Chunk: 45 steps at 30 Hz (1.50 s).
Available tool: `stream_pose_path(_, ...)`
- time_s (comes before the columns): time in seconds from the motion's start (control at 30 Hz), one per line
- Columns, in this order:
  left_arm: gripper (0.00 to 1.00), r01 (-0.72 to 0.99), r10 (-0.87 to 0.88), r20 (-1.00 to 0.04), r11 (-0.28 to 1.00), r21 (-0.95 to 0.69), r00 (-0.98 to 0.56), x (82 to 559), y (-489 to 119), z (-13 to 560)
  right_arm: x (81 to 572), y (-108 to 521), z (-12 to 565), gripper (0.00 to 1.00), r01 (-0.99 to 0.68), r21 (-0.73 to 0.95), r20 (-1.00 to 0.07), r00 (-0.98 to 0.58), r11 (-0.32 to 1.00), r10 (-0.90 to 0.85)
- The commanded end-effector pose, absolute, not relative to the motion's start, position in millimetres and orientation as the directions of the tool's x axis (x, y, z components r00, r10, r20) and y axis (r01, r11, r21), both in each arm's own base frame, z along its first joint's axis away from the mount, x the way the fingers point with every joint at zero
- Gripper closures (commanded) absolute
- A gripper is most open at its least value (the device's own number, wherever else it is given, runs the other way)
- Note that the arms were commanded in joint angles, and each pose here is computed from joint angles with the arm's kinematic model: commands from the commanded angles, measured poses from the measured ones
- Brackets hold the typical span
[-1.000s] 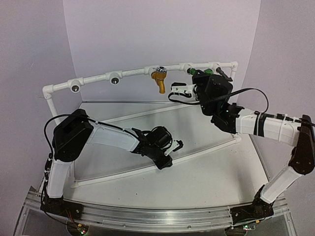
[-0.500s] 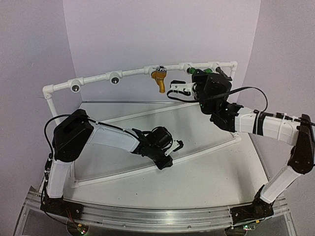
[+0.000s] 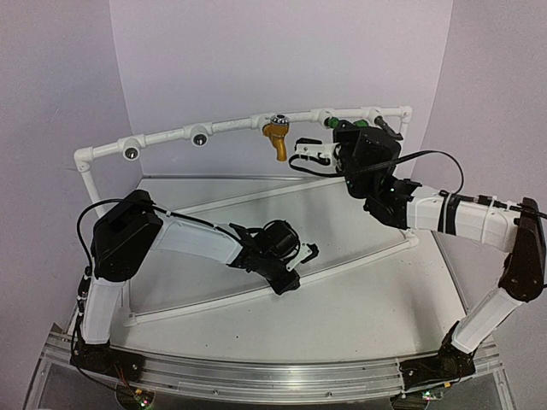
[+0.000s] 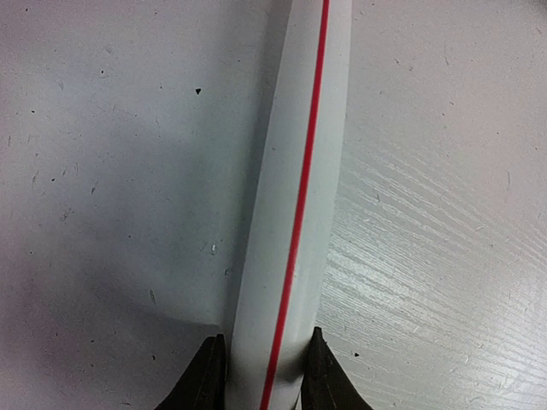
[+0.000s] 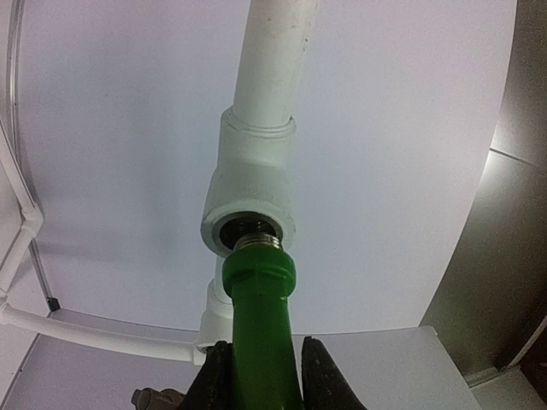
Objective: Install the water faucets
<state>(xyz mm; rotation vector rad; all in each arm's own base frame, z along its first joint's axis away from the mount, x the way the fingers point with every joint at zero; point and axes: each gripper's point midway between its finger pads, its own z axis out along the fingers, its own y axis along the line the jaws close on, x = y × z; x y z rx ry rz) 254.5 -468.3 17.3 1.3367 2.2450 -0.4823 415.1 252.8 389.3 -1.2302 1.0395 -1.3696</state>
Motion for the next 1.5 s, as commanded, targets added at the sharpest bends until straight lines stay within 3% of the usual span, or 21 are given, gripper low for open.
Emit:
stream_pose_path(0.0,0.96,0.832,0.688,-0.511,0.545,-0.106,-0.516,244,-464,-11,418,261,395,1.00,0.135,-0.985,0.113,0.015,-0.110,-0.993)
stream_pose_path(0.5,0.96,0.835,0.691,-0.509,0.539,-0.109,-0.513,242,-466,-12,414,272,392,1.00,0.136,-0.986,0.098,0.032,-0.093,-0.995)
stream_pose_path(0.87,0.96,0.841,0.696,-0.510,0.531,-0.109,-0.506,239,-467,-12,417,265,416,1.00,0.114,-0.989,-0.092,0.034,0.096,-0.995)
stream_pose_path(1.47,0.98,0.858,0.716,-0.489,0.486,-0.163,-0.499,215,-483,-20,416,258,399,1.00,0.048,-0.964,-0.260,0.038,0.262,-0.965)
